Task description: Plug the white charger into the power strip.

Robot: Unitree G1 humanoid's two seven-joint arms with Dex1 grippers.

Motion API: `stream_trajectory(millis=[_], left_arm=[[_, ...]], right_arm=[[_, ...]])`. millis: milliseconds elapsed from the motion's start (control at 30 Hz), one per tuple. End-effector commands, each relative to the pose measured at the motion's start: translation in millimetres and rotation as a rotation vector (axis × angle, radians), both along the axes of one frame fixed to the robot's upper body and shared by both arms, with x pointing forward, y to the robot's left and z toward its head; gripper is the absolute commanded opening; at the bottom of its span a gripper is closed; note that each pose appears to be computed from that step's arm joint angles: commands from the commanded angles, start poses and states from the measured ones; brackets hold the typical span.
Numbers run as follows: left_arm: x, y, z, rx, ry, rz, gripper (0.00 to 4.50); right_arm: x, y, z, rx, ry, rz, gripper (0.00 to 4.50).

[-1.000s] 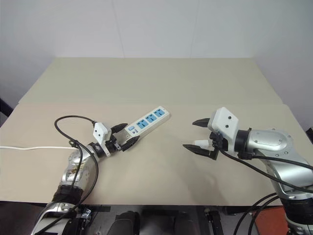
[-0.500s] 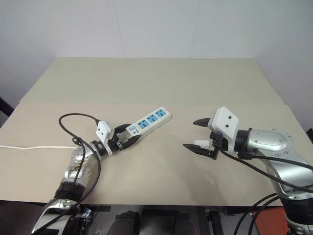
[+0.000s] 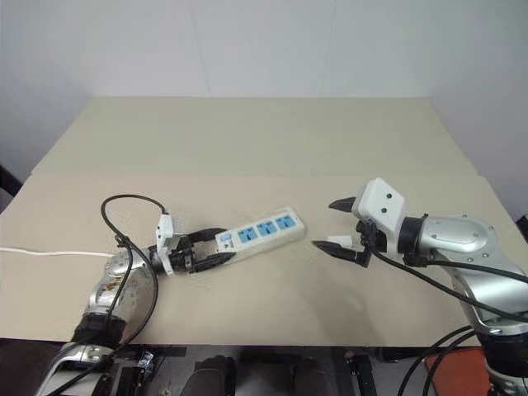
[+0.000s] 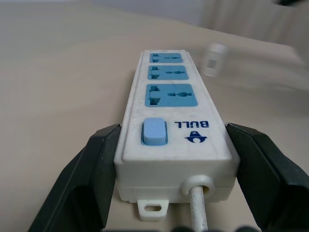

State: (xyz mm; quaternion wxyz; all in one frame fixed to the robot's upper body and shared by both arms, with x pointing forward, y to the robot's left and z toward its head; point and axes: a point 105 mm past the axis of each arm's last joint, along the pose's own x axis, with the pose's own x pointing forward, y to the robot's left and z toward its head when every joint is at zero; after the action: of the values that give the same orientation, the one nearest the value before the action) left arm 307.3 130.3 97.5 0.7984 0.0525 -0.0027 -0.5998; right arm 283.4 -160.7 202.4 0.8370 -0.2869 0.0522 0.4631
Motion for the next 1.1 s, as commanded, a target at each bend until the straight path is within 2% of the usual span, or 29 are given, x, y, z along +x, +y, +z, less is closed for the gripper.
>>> stream_trajectory(millis=[33, 167, 433, 533, 700, 1100], left_arm=[[-5.2, -5.6, 6.4, 0.060, -0.079, -0.097, 3.21], [-4.0, -3.7, 0.7, 0.154, -0.134, -0.136, 3.21], [5.4, 0.1, -8.2, 0.151, -0.177, -0.076, 3.21], [2.7, 1.8, -13.0, 0.145, -0.161, -0.078, 3.21], [-1.6, 1.0, -15.4, 0.150, -0.148, -0.101, 3.21], [-4.3, 2.7, -5.5, 0.178, -0.129, -0.185, 3.21]], right_arm=[[-2.5, -1.0, 5.0, -0.131, 0.025, 0.009, 4.50], [1.6, -5.4, 9.6, -0.246, 0.021, 0.017, 4.50], [17.0, -9.3, 14.5, -0.423, 0.094, 0.032, 4.50], [21.1, -6.9, 12.5, -0.477, 0.125, 0.055, 4.50], [27.3, -0.3, 4.2, -0.673, 0.178, 0.138, 4.50], [51.4, 18.0, -13.7, -0.847, 0.267, 0.157, 4.50]])
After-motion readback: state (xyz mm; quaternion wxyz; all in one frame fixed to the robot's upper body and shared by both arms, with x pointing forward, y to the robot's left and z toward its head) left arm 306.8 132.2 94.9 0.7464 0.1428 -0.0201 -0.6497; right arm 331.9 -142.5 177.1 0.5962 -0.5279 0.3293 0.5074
